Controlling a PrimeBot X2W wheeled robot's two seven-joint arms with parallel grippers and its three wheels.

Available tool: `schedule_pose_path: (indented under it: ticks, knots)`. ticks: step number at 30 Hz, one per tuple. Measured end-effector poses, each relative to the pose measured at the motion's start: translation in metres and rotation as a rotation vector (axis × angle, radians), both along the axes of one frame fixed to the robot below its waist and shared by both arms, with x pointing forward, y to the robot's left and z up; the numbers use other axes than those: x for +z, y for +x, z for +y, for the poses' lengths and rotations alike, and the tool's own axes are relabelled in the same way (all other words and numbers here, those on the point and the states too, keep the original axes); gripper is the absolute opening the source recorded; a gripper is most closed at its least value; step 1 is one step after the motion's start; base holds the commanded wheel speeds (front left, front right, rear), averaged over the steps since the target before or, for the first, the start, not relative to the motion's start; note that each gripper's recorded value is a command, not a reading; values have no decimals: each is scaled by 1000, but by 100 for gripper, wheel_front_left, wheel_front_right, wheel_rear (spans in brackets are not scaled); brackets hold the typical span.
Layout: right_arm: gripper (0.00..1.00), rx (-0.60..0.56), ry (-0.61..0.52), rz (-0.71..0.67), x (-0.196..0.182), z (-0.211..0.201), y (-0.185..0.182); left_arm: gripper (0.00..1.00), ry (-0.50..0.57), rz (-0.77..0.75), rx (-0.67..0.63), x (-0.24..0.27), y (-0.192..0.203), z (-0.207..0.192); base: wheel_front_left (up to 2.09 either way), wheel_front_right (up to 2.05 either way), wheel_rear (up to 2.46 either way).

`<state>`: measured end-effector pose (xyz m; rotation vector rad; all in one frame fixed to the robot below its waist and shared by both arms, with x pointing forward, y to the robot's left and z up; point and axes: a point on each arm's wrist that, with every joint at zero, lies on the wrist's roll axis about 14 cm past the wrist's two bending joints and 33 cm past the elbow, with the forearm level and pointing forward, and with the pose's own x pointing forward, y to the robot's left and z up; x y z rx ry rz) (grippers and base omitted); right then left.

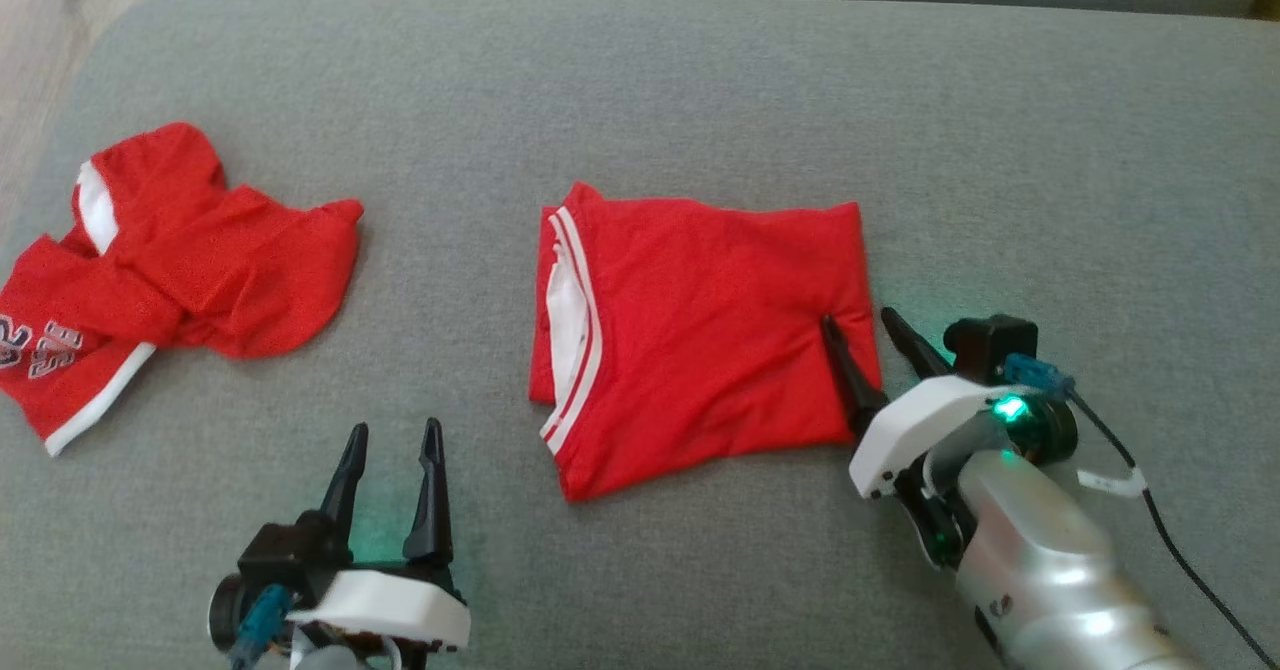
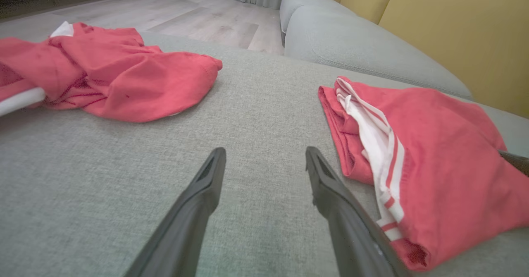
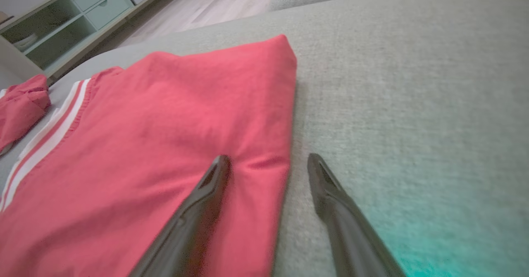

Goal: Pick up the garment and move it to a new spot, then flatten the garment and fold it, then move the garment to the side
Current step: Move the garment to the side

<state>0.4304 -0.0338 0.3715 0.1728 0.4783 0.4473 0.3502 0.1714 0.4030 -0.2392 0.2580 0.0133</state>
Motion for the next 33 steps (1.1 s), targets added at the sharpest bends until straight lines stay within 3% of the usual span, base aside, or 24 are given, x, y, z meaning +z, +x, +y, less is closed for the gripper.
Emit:
schedule_pose_path:
  ticks: [2,3,7,13,18,27,33]
  knots:
    - [41,16,5,1,0,6,3,100,2,7,8,-2,-1,3,0,0,0]
    - [3,20,11,0,2,8,4,100,2,10,9,-3,-1,3,0,0,0]
    - [0,20,15,-1,4,6,0,100,2,3,-10,-2,3,-3,0,0,0]
    - [0,-73,33,-26,15,-25,-6,100,-8,-31,-122,6,21,-37,0,0,0]
    - [0,-195,16,-81,30,-74,-13,100,-33,-51,-267,9,39,-87,0,0,0]
    - [0,-469,-7,-86,31,-163,-71,100,-72,-98,-540,20,59,-187,0,0,0]
    - [0,-587,-18,-123,43,-199,-88,100,-94,-97,-646,20,55,-224,0,0,0]
